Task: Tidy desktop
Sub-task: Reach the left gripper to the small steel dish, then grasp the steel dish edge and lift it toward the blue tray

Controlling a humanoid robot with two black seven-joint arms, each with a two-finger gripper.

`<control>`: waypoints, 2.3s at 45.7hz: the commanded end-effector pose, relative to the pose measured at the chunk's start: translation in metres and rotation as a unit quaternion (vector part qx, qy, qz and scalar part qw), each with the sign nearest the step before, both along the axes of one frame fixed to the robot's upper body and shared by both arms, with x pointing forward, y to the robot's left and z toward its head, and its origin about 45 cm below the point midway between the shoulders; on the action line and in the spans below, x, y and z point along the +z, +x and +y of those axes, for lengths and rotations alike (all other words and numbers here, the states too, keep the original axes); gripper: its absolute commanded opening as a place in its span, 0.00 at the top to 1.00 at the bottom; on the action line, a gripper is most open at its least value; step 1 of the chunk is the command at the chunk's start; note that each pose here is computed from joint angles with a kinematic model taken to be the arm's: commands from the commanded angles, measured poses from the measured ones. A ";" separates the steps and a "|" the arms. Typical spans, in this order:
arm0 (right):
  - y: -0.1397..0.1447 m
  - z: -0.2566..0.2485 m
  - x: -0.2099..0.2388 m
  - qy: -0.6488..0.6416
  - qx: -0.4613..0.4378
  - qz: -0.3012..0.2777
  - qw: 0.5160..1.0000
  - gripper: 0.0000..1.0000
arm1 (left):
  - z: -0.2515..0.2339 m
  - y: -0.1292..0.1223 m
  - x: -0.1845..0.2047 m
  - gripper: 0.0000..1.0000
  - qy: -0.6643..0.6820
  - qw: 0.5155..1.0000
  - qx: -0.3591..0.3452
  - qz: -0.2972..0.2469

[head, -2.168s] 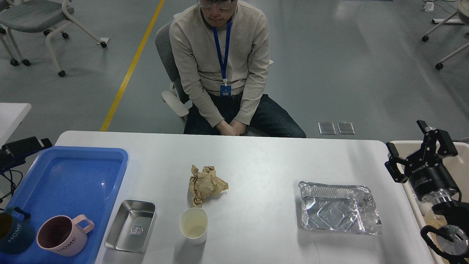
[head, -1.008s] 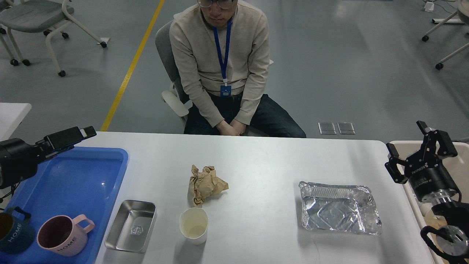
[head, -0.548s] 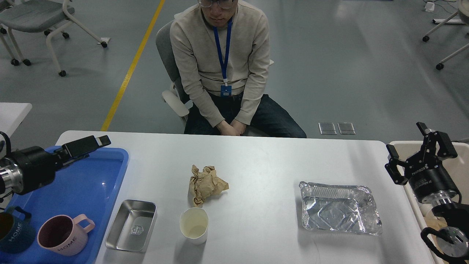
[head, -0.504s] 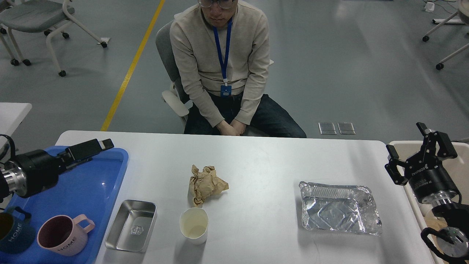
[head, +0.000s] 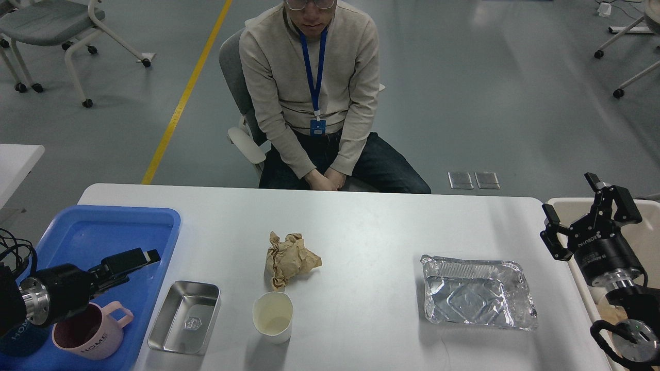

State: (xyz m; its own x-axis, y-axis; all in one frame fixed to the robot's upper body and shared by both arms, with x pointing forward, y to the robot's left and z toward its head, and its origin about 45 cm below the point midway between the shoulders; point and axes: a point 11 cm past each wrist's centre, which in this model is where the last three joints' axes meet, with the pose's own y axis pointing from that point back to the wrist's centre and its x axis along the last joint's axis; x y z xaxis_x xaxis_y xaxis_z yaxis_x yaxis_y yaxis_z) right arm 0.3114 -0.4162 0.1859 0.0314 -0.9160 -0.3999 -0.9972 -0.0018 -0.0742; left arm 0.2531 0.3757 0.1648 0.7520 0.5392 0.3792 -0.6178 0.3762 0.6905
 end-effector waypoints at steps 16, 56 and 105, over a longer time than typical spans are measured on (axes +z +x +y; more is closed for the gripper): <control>0.000 0.001 0.000 0.001 0.001 -0.001 1.000 0.00 | -0.012 -0.021 -0.039 0.04 0.025 0.997 -0.011 0.068; 0.000 0.001 0.001 0.000 0.002 -0.001 1.000 0.00 | -0.019 -0.032 -0.067 0.16 0.056 0.993 -0.025 0.099; 0.001 0.001 0.001 0.000 0.002 -0.001 1.000 0.00 | -0.022 -0.038 -0.089 0.72 0.071 0.990 -0.026 0.117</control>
